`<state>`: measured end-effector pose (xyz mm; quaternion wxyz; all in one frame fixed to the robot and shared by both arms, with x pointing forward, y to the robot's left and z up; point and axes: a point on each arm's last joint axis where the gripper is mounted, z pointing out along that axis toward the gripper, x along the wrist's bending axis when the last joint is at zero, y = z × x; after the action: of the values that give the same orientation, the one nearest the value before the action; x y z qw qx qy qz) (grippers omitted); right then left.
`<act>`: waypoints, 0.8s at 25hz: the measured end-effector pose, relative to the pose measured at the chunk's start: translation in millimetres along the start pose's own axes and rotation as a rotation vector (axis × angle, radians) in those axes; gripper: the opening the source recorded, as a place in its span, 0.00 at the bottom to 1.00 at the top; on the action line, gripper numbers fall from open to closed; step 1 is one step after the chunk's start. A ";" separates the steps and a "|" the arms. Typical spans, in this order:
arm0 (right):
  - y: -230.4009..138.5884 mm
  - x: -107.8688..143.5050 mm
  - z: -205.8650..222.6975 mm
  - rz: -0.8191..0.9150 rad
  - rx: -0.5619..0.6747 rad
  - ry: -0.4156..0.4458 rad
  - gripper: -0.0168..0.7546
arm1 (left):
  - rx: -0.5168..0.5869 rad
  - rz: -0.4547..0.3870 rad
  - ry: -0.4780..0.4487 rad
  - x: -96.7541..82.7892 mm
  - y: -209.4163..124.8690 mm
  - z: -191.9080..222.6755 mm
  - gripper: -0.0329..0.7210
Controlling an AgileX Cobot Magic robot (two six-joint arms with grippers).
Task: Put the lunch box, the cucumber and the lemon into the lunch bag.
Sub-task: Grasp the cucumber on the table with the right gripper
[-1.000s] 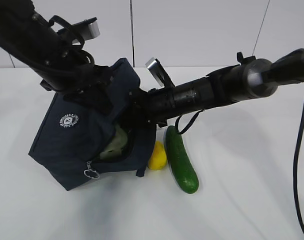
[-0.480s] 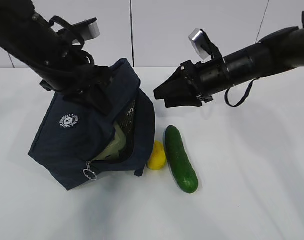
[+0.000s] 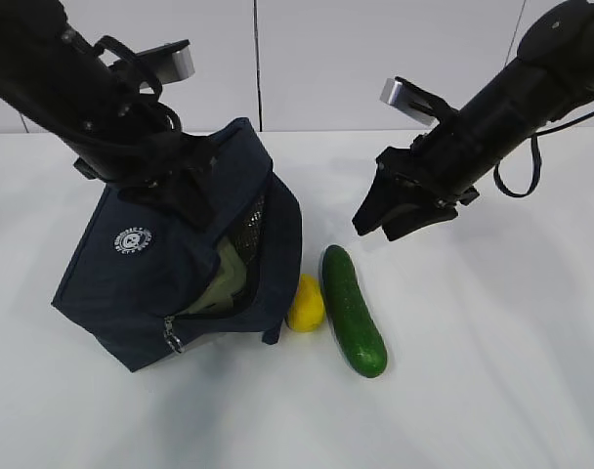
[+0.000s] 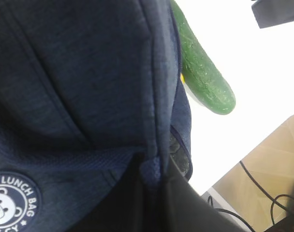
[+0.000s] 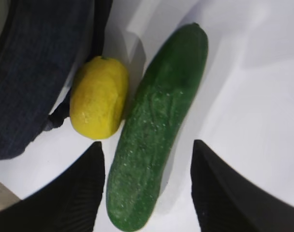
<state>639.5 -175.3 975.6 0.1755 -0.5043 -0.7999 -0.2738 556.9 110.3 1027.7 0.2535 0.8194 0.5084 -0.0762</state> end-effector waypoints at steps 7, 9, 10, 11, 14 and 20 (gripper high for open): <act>0.3 23.5 30.6 -0.050 0.073 -0.217 0.58 | 0.012 0.018 0.019 1.4 -0.5 -0.9 0.06; 0.9 31.5 37.4 -0.059 0.073 -0.239 0.58 | 0.013 0.019 0.021 1.5 -0.5 -0.9 0.06; 0.4 32.5 41.7 -0.055 0.082 -0.247 0.58 | 0.013 0.019 0.021 1.5 -0.5 -0.9 0.06; -0.2 32.8 46.9 -0.050 0.092 -0.253 0.58 | 0.013 0.020 0.022 1.6 -0.5 -0.9 0.06; -3.4 26.5 64.8 -0.033 0.136 -0.262 0.58 | 0.015 0.021 0.022 1.7 -0.8 -0.9 0.06; -4.0 15.7 76.2 -0.019 0.150 -0.299 0.58 | 0.017 0.024 0.026 2.0 -0.9 -0.9 0.06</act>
<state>628.8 -118.6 923.2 0.0890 -0.5172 -0.8401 -0.1369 557.0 112.7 1027.3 0.2406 0.8285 0.5012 -0.0668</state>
